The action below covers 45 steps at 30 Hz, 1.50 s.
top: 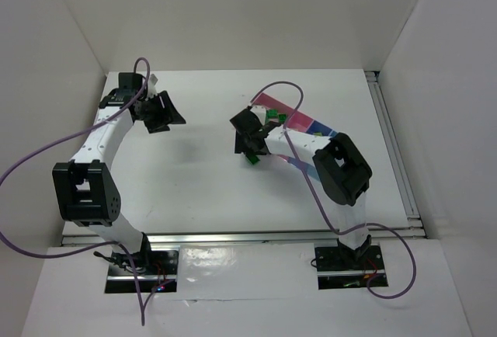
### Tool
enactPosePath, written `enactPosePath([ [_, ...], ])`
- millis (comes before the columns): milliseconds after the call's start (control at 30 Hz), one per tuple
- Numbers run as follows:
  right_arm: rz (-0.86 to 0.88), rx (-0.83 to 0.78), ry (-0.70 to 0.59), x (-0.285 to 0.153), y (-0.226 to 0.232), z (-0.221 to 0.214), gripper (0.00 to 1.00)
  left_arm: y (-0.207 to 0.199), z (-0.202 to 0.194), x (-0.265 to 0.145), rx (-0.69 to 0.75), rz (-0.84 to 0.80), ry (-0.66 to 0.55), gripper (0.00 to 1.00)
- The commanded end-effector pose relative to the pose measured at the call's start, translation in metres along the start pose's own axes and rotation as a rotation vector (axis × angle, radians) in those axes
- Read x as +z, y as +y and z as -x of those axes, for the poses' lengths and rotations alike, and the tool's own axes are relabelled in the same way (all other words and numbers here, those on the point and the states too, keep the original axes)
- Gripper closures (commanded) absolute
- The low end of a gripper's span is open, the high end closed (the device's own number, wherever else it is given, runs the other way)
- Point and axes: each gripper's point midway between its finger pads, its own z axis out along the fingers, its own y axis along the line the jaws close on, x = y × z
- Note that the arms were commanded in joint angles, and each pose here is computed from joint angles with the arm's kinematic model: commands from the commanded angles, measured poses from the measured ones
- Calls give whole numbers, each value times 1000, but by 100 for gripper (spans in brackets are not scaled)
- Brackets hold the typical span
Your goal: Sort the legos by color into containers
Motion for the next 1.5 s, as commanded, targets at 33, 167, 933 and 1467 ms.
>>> enactPosePath([
  [33,-36,-38,-25,-2,-1,6,36,-9,4,-6,13,-47,-23,35],
  [167,-54,-82,5,2,-4,-6,37,-9,4,-6,13,-47,-23,35],
  [933,-8,-85,-198,-52,1,93,75,-10,6,-5,1,-51,-20,36],
  [1467,-93,59,-263,-53,-72,170,1,-22,2,-16,-9,-81,-26,30],
])
